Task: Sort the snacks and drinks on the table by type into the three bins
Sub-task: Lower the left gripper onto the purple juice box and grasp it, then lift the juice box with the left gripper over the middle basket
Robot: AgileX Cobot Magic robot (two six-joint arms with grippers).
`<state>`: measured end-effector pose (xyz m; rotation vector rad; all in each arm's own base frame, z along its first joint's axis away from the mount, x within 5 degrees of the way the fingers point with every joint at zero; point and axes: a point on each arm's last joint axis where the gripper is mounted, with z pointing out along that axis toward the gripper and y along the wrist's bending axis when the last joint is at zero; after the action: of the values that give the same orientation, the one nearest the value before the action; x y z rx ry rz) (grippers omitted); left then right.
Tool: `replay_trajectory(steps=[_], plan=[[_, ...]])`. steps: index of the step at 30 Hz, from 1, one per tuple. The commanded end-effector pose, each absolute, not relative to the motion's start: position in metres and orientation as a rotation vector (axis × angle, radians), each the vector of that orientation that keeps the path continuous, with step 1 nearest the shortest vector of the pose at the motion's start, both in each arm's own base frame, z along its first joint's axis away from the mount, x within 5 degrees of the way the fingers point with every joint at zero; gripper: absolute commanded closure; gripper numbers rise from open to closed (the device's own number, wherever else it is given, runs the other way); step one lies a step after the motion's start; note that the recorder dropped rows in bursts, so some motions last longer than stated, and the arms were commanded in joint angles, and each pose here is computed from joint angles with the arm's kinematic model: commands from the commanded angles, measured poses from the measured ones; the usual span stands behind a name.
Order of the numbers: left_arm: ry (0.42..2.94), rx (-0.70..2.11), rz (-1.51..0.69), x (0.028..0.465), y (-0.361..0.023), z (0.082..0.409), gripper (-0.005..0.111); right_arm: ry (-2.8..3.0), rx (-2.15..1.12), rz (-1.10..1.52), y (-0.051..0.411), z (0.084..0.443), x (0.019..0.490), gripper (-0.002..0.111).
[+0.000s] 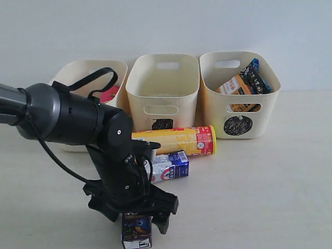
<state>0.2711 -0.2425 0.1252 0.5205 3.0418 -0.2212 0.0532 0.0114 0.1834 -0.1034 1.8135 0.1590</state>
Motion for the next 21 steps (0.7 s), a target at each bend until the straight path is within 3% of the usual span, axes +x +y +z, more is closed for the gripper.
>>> replay_trajectory(steps=[1, 3, 6, 10, 15, 21], plan=[[3.05, 0.517, -0.2, 0.273, -0.245, 0.115, 0.028, 1.8, -0.103, 0.158, 0.011, 0.185, 0.053, 0.108], [3.059, 0.518, -0.193, 0.273, -0.244, 0.113, 0.037, 1.8, -0.103, 0.158, 0.011, 0.185, 0.053, 0.108], [3.062, 0.519, -0.19, 0.273, -0.245, 0.113, 0.06, 1.8, -0.103, 0.158, 0.011, 0.185, 0.053, 0.108], [3.074, 0.581, -0.176, 0.273, -0.246, 0.119, 0.102, 1.8, -0.103, 0.158, 0.011, 0.185, 0.053, 0.108], [3.052, 0.653, -0.192, 0.279, -0.251, 0.149, 0.102, 1.8, -0.102, 0.16, 0.011, 0.185, 0.053, 0.108], [2.724, 0.71, -0.378, 0.293, -0.264, 0.256, 0.102, 1.8, -0.102, 0.16, 0.011, 0.185, 0.053, 0.108]])
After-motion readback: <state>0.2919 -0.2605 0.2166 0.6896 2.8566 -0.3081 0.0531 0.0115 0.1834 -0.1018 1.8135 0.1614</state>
